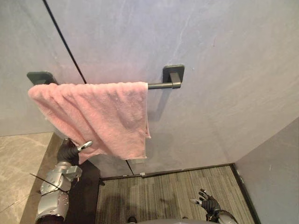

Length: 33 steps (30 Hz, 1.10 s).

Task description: Organize washtable

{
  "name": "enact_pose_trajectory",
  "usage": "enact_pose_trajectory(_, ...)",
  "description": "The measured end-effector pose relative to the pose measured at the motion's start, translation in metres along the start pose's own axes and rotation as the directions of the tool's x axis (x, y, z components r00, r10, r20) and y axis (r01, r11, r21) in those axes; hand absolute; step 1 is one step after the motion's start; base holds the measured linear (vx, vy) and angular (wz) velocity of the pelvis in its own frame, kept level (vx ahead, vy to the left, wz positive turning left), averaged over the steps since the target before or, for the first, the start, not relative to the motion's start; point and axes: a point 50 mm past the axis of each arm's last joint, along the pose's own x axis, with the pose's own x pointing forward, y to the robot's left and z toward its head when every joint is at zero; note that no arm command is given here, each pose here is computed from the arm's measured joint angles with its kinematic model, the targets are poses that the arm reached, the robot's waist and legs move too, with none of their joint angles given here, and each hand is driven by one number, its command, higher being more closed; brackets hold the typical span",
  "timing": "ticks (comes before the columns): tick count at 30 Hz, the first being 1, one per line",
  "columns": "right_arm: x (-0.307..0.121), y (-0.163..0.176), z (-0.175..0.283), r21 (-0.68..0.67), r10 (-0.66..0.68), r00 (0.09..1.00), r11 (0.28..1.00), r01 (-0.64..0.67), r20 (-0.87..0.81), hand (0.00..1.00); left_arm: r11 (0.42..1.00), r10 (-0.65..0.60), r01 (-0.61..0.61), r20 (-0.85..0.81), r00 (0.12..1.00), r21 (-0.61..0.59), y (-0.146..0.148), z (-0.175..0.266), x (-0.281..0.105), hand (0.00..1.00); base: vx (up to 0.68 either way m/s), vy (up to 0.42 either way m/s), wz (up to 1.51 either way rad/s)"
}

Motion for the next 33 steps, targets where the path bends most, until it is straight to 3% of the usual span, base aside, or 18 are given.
enact_pose_trajectory(5,0.000,-0.002,0.005,-0.018,0.010,1.000,1.000,-0.010,0.017,0.00,1.000,-0.015,0.015,-0.013,1.000,0.006,-0.002,-0.003,0.000,0.00,0.01,-0.003,-0.01)
enact_pose_trajectory(8,0.001,0.003,0.032,-0.007,0.046,0.989,0.999,-0.046,0.144,0.00,1.000,0.002,-0.002,-0.008,1.000,0.024,-0.003,-0.002,0.002,0.00,0.00,0.000,0.00)
enact_pose_trajectory(9,0.001,0.004,0.037,-0.010,0.050,0.985,0.999,-0.049,0.166,0.00,1.000,0.009,-0.008,-0.005,1.000,0.028,-0.004,-0.002,0.003,1.00,0.00,0.000,0.00)
enact_pose_trajectory(16,-0.013,0.034,0.122,-0.097,0.206,0.845,0.978,-0.182,0.493,0.00,0.979,0.201,-0.203,0.111,0.973,0.006,0.007,0.023,0.018,1.00,-0.05,-0.009,-0.14)
enact_pose_trajectory(18,-0.032,0.047,0.157,-0.117,0.291,0.724,0.952,-0.281,0.626,0.00,0.957,0.282,-0.288,0.177,0.943,0.010,0.015,0.038,0.022,1.00,-0.04,-0.011,-0.08)
enact_pose_trajectory(22,-0.056,0.059,0.199,-0.136,0.356,0.557,0.908,-0.397,0.751,0.00,0.938,0.337,-0.346,0.256,0.906,-0.011,0.016,0.055,0.025,1.00,-0.03,-0.009,-0.02)
enact_pose_trajectory(25,-0.067,0.068,0.217,-0.164,0.384,0.476,0.883,-0.440,0.791,0.00,0.939,0.334,-0.343,0.290,0.897,-0.019,0.012,0.063,0.025,1.00,0.00,0.000,0.00)
enact_pose_trajectory(33,-0.089,0.106,0.274,-0.389,0.559,0.276,0.784,-0.483,0.782,0.00,0.960,0.270,-0.279,0.327,0.906,-0.020,-0.003,0.073,0.035,1.00,-0.02,-0.012,0.04)
